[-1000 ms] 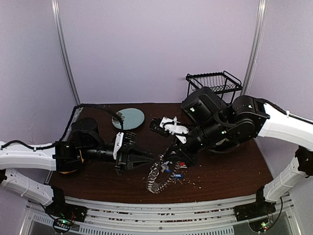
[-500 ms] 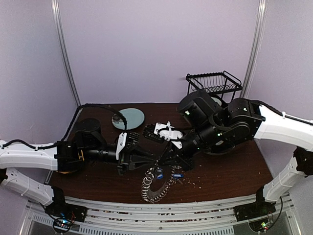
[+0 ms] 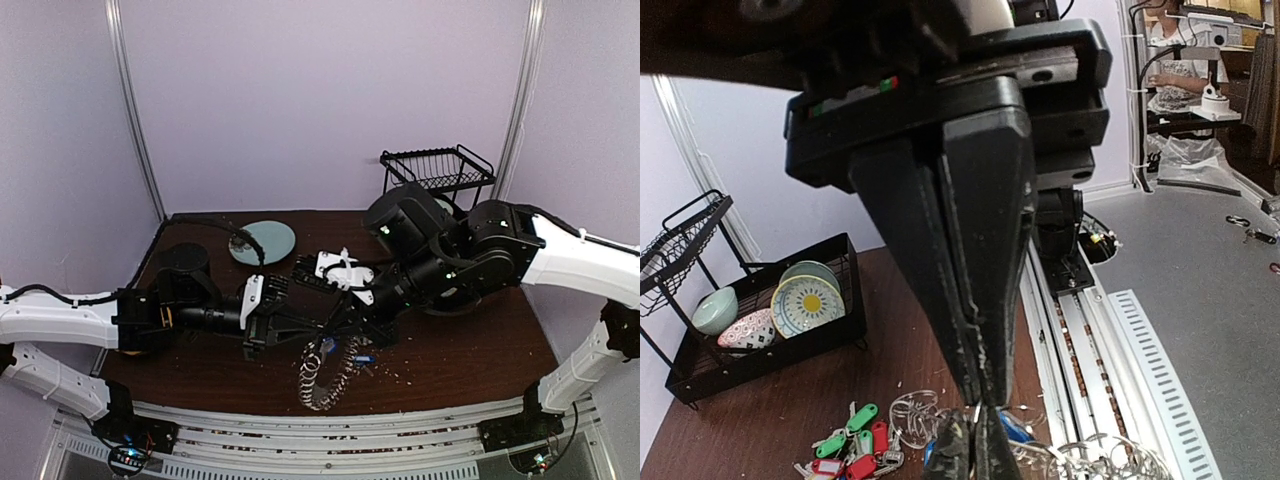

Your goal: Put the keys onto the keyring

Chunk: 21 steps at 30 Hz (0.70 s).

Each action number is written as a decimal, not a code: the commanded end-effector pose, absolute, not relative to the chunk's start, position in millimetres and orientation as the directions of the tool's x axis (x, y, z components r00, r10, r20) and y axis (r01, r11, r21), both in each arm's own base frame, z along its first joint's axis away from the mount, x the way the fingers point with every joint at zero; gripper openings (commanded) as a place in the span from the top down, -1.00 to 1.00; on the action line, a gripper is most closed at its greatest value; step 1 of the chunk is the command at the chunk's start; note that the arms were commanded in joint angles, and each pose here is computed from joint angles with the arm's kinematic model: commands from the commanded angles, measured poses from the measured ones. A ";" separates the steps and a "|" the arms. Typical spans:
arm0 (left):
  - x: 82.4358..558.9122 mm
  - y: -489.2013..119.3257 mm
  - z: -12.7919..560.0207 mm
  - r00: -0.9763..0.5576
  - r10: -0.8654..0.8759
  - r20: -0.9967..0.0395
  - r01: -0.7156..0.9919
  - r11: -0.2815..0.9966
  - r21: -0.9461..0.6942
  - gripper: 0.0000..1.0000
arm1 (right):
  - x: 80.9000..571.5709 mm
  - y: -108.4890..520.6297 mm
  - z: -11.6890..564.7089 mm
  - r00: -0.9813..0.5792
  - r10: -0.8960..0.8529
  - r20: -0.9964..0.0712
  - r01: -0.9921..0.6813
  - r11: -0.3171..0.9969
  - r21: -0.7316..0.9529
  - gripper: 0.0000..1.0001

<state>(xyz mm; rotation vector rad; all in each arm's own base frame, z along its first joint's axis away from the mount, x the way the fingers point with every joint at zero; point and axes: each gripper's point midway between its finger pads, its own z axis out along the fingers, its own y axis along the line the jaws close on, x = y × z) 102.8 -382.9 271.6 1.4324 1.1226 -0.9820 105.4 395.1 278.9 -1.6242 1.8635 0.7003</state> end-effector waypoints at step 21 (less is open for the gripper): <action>108.0 -354.8 330.2 0.308 -0.075 -0.948 0.945 0.138 0.296 1.00 | 111.9 418.3 306.9 -0.124 -0.144 -0.982 -0.980 0.171 0.099 0.28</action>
